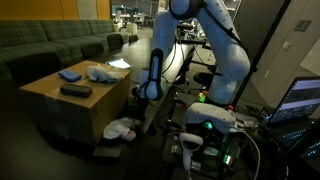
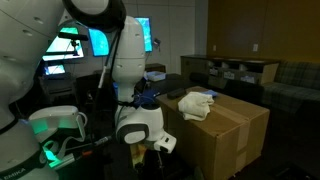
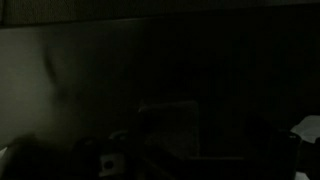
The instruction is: Replace the objects on the box with the objects on the table one after the other
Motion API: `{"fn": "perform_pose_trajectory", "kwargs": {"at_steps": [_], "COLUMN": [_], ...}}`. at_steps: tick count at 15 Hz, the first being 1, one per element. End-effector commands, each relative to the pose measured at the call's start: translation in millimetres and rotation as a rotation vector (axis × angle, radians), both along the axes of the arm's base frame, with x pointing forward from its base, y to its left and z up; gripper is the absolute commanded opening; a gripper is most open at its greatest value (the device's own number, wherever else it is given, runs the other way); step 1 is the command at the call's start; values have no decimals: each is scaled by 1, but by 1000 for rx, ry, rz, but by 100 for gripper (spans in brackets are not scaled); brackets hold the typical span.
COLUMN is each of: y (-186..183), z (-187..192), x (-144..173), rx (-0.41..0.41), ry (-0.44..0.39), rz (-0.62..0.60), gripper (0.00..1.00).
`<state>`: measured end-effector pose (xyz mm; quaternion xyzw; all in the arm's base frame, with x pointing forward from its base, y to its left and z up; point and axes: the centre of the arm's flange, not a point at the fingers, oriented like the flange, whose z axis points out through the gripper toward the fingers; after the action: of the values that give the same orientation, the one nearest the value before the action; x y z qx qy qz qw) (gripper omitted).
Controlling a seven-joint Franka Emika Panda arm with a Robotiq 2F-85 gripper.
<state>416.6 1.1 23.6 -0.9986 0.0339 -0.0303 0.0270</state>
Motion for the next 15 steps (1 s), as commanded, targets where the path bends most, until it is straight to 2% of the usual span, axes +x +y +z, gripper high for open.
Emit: {"fn": "perform_pose_trajectory", "kwargs": {"at_steps": [1,9,15], "y": [-1,-8,-16], "z": [-12,-13,6], "x": [8,18,27], "rx": [25,22,13], "ry": [1,-16,-57], "rz": [25,23,35], "gripper": [100,100,100]}}
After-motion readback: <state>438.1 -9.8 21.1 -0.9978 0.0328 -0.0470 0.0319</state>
